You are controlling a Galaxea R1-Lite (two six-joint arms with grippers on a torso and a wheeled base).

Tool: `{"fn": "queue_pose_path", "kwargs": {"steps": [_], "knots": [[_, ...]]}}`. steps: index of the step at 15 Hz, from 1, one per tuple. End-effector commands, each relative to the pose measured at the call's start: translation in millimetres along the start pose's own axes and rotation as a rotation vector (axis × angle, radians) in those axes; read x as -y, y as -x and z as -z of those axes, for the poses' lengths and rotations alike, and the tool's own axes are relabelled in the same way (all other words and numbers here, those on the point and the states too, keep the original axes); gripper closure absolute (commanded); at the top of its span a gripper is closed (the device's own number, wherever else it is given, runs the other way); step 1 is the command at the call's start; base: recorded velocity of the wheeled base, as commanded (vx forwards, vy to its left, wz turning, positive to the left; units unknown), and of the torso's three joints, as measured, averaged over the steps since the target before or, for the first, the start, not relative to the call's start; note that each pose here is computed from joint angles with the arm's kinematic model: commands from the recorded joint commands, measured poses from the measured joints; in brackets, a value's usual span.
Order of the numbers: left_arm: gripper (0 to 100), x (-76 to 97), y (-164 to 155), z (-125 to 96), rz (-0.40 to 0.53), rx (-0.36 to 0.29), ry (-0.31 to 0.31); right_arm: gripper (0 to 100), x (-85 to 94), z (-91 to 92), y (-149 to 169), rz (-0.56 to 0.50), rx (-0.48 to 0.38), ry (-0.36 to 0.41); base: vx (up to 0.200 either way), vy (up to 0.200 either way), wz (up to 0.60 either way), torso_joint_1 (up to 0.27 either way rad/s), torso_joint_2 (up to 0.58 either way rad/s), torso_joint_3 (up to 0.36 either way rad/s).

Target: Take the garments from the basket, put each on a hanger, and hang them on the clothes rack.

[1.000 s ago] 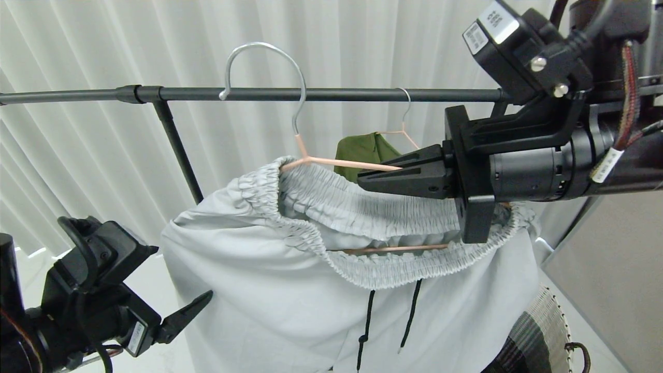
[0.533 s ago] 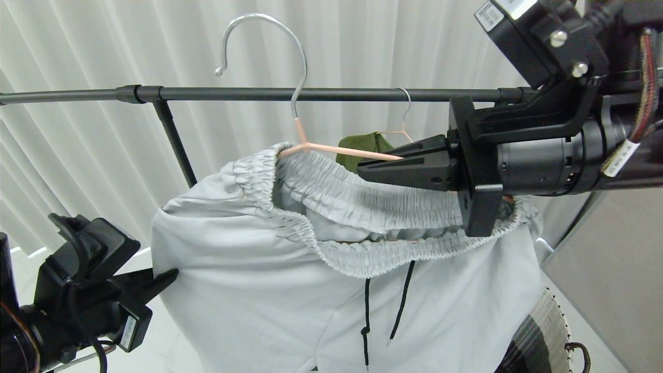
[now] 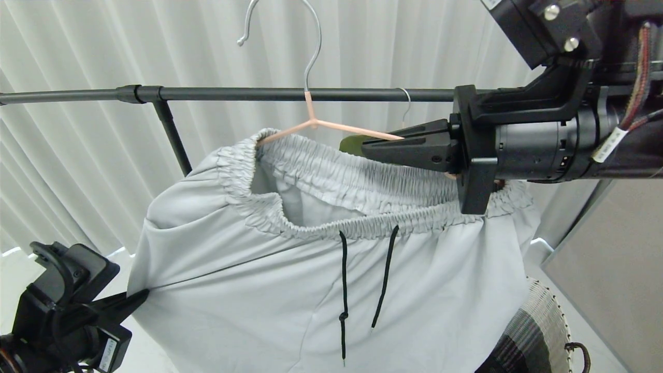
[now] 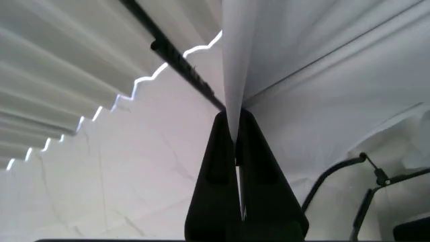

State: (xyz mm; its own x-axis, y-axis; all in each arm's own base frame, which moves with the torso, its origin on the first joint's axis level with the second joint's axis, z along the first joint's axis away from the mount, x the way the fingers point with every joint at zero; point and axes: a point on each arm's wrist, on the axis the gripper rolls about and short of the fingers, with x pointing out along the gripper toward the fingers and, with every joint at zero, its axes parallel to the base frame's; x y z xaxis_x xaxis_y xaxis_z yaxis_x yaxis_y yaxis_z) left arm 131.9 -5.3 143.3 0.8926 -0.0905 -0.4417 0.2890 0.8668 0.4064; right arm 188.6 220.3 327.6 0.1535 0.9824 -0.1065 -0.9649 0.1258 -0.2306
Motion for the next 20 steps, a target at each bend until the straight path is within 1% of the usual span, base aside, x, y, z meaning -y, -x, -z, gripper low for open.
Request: {"fn": "queue_pose_path", "kwargs": {"steps": [1, 3, 4, 5, 7, 8, 9, 11, 12, 14, 15, 16, 17, 18, 20], "knots": [[100, 1.7, 5, 4, -0.018, -0.003, 0.000, 100, 3.3, 0.9, 0, 0.012, 0.002, -0.005, 0.000, 0.000, 0.00, 0.000, 0.00, 0.000], [100, 0.6, 6, 2, -0.030, 0.006, -0.023, 100, 4.9, 0.9, 1, 0.020, 0.007, -0.004, 0.000, 0.000, 0.00, 0.000, 0.00, 0.000], [0, -0.3, 6, 0, -0.032, 0.013, -0.050, 100, 5.6, 1.1, 1, 0.023, 0.006, -0.004, 0.000, 0.000, 0.00, 0.000, 0.00, 0.000], [0, -0.6, 7, -2, -0.032, 0.024, -0.064, 100, 7.1, 3.0, 0, 0.025, 0.002, -0.009, 0.000, 0.000, 0.00, 0.000, 0.00, 0.000], [0, 1.1, 11, -4, -0.025, 0.051, -0.072, 100, 10.2, 5.9, -2, 0.032, -0.001, -0.012, 0.000, 0.000, 0.00, 0.000, 0.00, 0.000], [0, 4.9, 19, -8, -0.014, 0.107, -0.089, 100, 15.7, 9.4, -4, 0.060, -0.005, -0.027, 0.000, 0.000, 0.00, 0.000, 0.00, 0.000], [0, 6.2, 24, -9, -0.014, 0.139, -0.099, 100, 18.7, 12.1, -7, 0.095, -0.014, -0.049, 0.000, 0.000, 0.00, 0.000, 0.00, 0.000], [0, 6.3, 32, -12, -0.028, 0.180, -0.107, 100, 25.8, 21.0, -16, 0.196, -0.040, -0.100, 0.000, 0.000, 0.00, 0.000, 0.00, 0.000], [0, 5.2, 33, -13, -0.042, 0.184, -0.117, 100, 29.0, 24.4, -21, 0.230, -0.043, -0.113, 0.000, 0.000, 0.00, 0.000, 0.00, 0.000], [0, 2.4, 38, -15, -0.077, 0.205, -0.161, 100, 38.6, 35.1, -33, 0.330, -0.053, -0.121, 0.000, 0.000, 0.00, 0.000, 0.00, 0.000], [0, 1.9, 39, -16, -0.085, 0.212, -0.179, 100, 44.0, 39.9, -39, 0.392, -0.051, -0.124, 0.000, 0.000, 0.00, 0.000, 0.00, 0.000], [0, 1.5, 41, -17, -0.092, 0.220, -0.191, 100, 47.9, 43.4, -43, 0.435, -0.035, -0.143, 0.000, 0.000, 0.00, 0.000, 0.00, 0.000], [0, 0.7, 42, -18, -0.098, 0.229, -0.193, 100, 50.3, 45.2, -45, 0.454, -0.024, -0.168, 0.000, 0.000, 0.00, 0.000, 0.00, 0.000], [0, -0.2, 43, -20, -0.104, 0.233, -0.193, 100, 52.5, 46.3, -44, 0.466, -0.021, -0.178, 0.000, 0.000, 0.00, 0.000, 0.00, 0.000], [0, -2.3, 43, -22, -0.148, 0.212, -0.185, 100, 57.6, 47.9, -40, 0.486, -0.024, -0.179, 0.000, 0.000, 0.00, 0.000, 0.00, 0.000]]}}
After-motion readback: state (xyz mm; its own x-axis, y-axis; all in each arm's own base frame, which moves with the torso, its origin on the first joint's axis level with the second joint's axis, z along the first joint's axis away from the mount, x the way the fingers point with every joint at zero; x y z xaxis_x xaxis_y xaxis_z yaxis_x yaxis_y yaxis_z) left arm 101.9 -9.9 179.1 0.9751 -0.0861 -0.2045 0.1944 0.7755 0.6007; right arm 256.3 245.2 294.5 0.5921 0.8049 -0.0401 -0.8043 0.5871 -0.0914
